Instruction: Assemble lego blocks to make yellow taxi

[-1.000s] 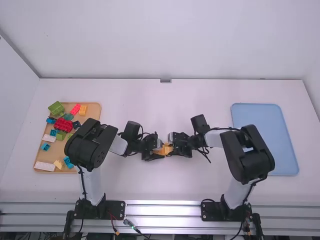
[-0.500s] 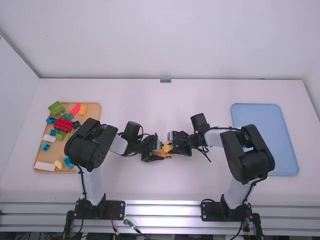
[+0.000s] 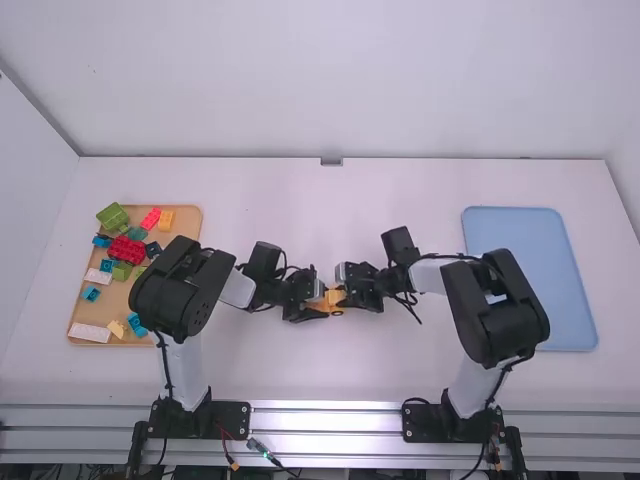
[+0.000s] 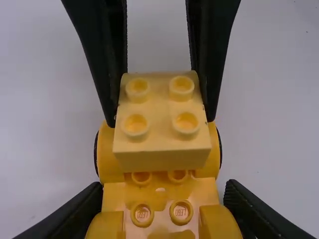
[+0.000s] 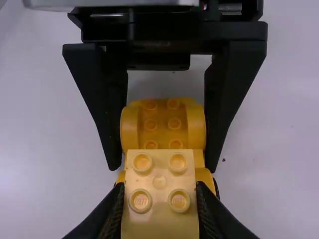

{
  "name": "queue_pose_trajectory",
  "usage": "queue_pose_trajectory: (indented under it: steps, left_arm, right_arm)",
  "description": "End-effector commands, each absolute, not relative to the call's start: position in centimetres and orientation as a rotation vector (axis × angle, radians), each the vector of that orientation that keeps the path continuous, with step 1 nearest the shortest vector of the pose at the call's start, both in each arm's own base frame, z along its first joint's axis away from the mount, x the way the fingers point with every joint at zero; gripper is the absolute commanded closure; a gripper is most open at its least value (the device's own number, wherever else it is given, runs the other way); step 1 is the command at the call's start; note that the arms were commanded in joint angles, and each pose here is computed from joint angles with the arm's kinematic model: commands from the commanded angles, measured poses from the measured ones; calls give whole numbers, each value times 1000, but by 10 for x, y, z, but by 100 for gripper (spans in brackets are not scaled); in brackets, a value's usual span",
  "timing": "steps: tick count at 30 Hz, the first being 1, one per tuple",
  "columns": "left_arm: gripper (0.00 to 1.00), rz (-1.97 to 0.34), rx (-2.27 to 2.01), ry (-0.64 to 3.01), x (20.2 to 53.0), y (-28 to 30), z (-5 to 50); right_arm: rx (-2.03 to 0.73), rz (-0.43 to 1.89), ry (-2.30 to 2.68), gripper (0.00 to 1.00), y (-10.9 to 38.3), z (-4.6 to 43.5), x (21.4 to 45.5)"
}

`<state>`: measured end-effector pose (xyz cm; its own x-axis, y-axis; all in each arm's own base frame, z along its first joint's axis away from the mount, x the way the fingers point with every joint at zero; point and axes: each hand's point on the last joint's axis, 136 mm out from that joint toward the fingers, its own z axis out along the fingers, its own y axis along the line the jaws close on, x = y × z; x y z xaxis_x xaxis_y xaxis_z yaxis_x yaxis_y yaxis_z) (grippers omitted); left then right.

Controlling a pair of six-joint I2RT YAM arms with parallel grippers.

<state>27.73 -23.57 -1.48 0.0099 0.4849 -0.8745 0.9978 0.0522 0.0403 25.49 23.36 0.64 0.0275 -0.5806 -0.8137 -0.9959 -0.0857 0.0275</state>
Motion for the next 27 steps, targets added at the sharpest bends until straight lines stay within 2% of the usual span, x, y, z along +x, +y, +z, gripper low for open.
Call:
queue_pose_trajectory:
  steps: [1,13,21,27]
  left_arm:
    - [42,-865,1544,1563,278,-238,-16]
    - [42,-878,1545,1561,276,-238,-16]
    - [43,-881,1545,1567,275,-238,-17]
    - [43,-870,1547,1574,276,-237,-18]
  right_arm:
    - [-1722,943,1599,100,237,7,256]
    - [-1779,900,1608,100,245,0,251]
    - [-1708,864,1694,100,239,-1,266]
    - [-1712,868,1698,100,234,-2,264]
